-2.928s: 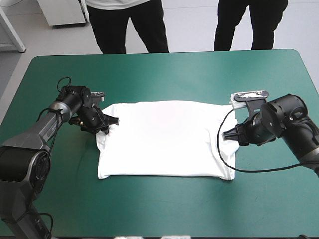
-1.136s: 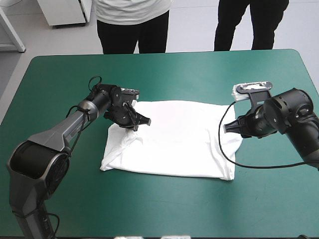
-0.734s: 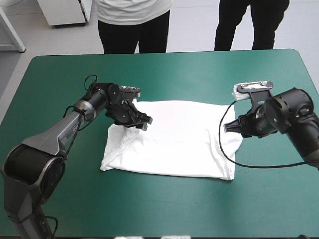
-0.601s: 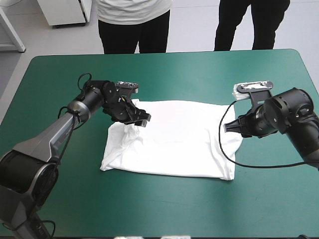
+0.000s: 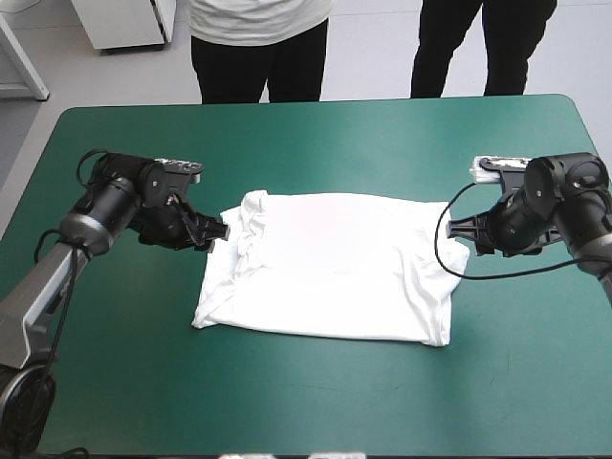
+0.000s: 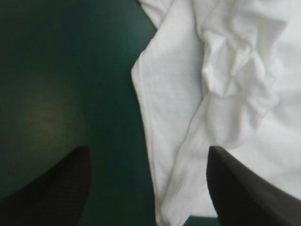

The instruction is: Fold the cloth

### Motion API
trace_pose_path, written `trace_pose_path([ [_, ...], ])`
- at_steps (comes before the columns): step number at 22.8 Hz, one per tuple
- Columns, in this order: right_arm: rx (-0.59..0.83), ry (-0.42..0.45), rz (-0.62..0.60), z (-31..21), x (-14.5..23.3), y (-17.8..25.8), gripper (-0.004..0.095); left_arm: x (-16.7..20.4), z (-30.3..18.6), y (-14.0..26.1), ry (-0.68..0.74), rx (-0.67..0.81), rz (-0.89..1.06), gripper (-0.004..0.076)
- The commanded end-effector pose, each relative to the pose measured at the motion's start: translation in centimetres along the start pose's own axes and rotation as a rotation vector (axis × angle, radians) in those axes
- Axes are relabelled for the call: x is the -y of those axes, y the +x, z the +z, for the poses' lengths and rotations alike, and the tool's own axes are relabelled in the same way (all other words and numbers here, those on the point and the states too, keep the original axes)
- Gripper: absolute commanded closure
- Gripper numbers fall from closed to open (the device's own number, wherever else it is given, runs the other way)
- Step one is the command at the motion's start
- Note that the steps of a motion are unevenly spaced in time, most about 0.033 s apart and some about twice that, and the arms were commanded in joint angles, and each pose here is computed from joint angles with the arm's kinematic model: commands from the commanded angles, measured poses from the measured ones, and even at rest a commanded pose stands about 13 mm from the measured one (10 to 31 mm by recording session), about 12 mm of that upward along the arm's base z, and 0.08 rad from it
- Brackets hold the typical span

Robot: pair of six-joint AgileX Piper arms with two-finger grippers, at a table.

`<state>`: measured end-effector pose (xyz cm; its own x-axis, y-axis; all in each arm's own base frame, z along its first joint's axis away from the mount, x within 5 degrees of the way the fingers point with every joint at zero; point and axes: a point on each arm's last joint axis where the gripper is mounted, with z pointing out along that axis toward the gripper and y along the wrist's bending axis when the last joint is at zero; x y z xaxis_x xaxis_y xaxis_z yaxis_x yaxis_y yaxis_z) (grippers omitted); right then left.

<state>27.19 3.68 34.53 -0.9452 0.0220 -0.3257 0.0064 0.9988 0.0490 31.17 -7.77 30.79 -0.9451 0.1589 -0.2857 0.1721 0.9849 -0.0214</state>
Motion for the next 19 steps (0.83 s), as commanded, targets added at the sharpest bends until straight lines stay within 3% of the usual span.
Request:
trace_pose_path([
  [1,0.056,-0.032,-0.014,0.4,0.1,-1.5,0.0474,-1.4,-2.9,2.3,-0.001,0.073,-0.056,0.0241],
  [10,-0.019,-0.028,-0.029,8.6,-0.3,-4.5,0.0475,-1.7,-3.7,3.5,0.003,0.068,-0.072,0.0286],
  [19,-0.087,0.007,-0.037,12.3,0.0,-4.9,0.0475,-1.7,-3.7,3.5,0.003,0.065,-0.072,0.0291],
])
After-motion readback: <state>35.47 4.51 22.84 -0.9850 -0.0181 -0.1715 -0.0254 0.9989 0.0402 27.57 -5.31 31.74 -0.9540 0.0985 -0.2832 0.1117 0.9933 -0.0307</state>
